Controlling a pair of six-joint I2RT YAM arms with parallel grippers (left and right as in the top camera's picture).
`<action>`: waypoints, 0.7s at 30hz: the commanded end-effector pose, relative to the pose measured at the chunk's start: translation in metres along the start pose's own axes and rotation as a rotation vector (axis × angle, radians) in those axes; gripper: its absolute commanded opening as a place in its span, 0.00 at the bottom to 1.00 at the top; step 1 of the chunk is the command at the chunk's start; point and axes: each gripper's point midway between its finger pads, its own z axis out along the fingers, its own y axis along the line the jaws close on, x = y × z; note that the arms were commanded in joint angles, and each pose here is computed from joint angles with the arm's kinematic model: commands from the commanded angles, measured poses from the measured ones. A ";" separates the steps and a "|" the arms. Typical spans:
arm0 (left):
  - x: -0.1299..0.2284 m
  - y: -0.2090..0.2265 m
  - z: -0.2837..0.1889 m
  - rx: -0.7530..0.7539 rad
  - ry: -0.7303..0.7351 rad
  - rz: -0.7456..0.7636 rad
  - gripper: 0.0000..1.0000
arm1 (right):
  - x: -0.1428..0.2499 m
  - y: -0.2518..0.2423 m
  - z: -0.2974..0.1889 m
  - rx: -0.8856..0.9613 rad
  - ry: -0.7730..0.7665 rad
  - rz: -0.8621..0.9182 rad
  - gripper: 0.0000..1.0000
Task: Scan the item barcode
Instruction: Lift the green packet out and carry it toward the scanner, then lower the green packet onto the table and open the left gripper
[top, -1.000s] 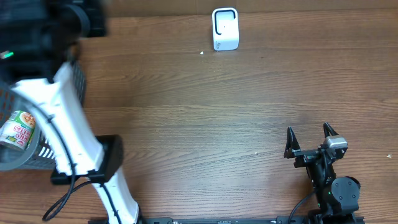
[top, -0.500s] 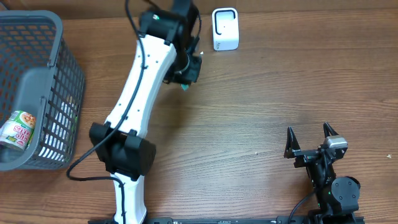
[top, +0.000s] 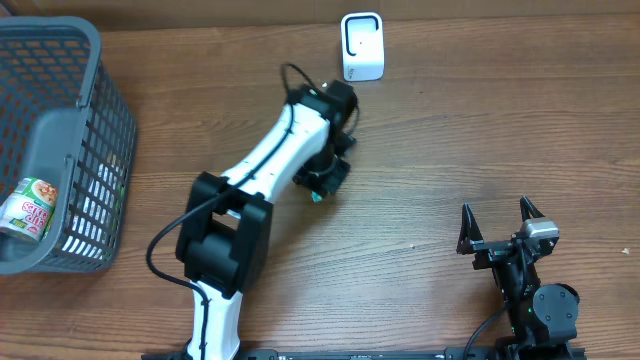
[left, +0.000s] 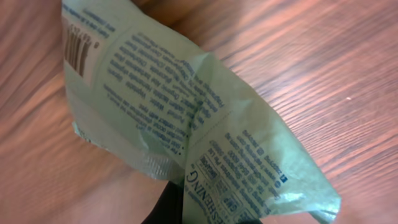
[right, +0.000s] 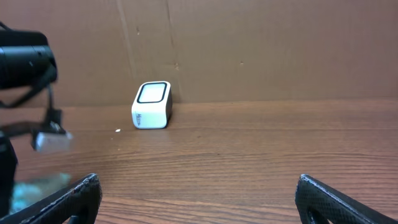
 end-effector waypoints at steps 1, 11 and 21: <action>-0.005 -0.005 0.007 -0.053 -0.017 0.228 0.07 | 0.001 -0.002 0.000 0.010 -0.008 -0.004 1.00; -0.022 0.003 -0.044 -0.124 -0.100 0.212 0.45 | 0.001 -0.002 0.000 0.010 -0.008 -0.004 1.00; 0.003 0.058 -0.230 -0.152 -0.571 -0.202 0.51 | 0.001 -0.002 0.000 0.010 -0.008 -0.004 1.00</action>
